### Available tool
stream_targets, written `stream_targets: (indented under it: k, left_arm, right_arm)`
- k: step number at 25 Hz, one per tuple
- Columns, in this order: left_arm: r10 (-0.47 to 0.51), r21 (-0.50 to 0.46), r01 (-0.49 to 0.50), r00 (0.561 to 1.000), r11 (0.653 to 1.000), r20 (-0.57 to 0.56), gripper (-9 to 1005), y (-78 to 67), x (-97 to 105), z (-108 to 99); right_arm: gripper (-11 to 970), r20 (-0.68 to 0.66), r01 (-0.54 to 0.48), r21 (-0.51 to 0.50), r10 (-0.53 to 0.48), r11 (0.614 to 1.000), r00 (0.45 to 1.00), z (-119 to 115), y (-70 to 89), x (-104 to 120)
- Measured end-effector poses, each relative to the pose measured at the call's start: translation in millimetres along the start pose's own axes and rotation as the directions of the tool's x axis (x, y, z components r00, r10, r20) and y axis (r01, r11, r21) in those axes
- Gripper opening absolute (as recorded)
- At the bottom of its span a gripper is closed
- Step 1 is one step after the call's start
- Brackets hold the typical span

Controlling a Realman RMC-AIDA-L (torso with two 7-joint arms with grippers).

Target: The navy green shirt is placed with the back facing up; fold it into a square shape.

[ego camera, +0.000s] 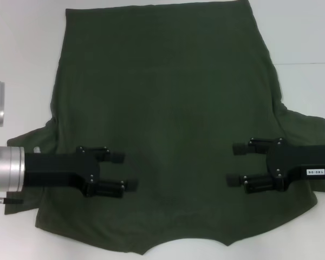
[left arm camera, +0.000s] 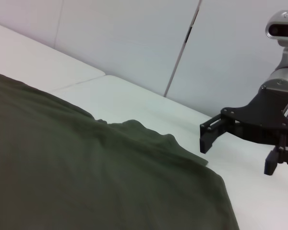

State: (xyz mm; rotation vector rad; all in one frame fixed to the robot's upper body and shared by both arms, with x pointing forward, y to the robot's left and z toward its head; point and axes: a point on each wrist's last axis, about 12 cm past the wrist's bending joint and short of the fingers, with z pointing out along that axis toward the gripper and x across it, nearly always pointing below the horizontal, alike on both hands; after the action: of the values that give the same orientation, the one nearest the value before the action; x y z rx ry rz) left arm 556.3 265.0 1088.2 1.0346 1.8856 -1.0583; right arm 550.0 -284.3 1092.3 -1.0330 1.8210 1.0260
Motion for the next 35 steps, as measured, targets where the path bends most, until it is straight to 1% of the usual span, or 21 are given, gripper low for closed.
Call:
stream_targets:
  k: [5, 10, 16, 20, 25, 28, 31, 35]
  left_arm:
    - [-0.007, -0.027, 0.007, 1.000, 1.000, 0.020, 903, 2.9, -0.2, -6.6]
    - [-0.011, -0.094, 0.015, 0.999, 0.995, 0.040, 903, 6.9, 0.7, -26.0]
    - [-0.077, -0.181, 0.086, 0.995, 0.980, 0.059, 902, 13.8, 3.4, -56.4]
    - [-0.144, -0.228, 0.152, 0.988, 0.962, 0.054, 902, 18.3, 7.9, -71.9]
    - [-0.257, -0.294, 0.261, 0.965, 0.920, 0.053, 901, 23.3, 16.0, -93.6]
    - [-0.321, -0.331, 0.325, 0.944, 0.886, 0.068, 901, 25.5, 19.4, -105.5]
    - [-0.379, -0.362, 0.384, 0.921, 0.850, 0.088, 901, 26.7, 22.3, -115.7]
    - [-0.455, -0.403, 0.460, 0.883, 0.791, 0.115, 901, 27.6, 27.0, -127.1]
  right_arm:
    - [940, 0.003, -0.001, 0.002, 0.001, 1.000, 1.000, -0.4, -0.2, -0.2]
    - [940, 0.003, 0.000, 0.002, 0.000, 1.000, 1.000, -0.8, -0.7, -1.0]
    - [940, 0.003, 0.005, 0.003, -0.005, 1.000, 1.000, -1.2, -1.6, -2.8]
    - [940, 0.004, 0.012, 0.005, -0.012, 1.000, 1.000, -1.5, -2.5, -5.1]
    - [940, 0.004, 0.019, 0.003, -0.019, 1.000, 1.000, -0.5, -3.7, -8.5]
    - [940, 0.003, 0.017, 0.001, -0.017, 1.000, 1.000, 0.0, -3.9, -9.4]
    - [940, 0.000, 0.018, -0.001, -0.018, 1.000, 1.000, 0.8, -4.1, -10.2]
    - [941, -0.001, 0.021, -0.005, -0.021, 1.000, 1.000, 2.2, -4.4, -12.0]
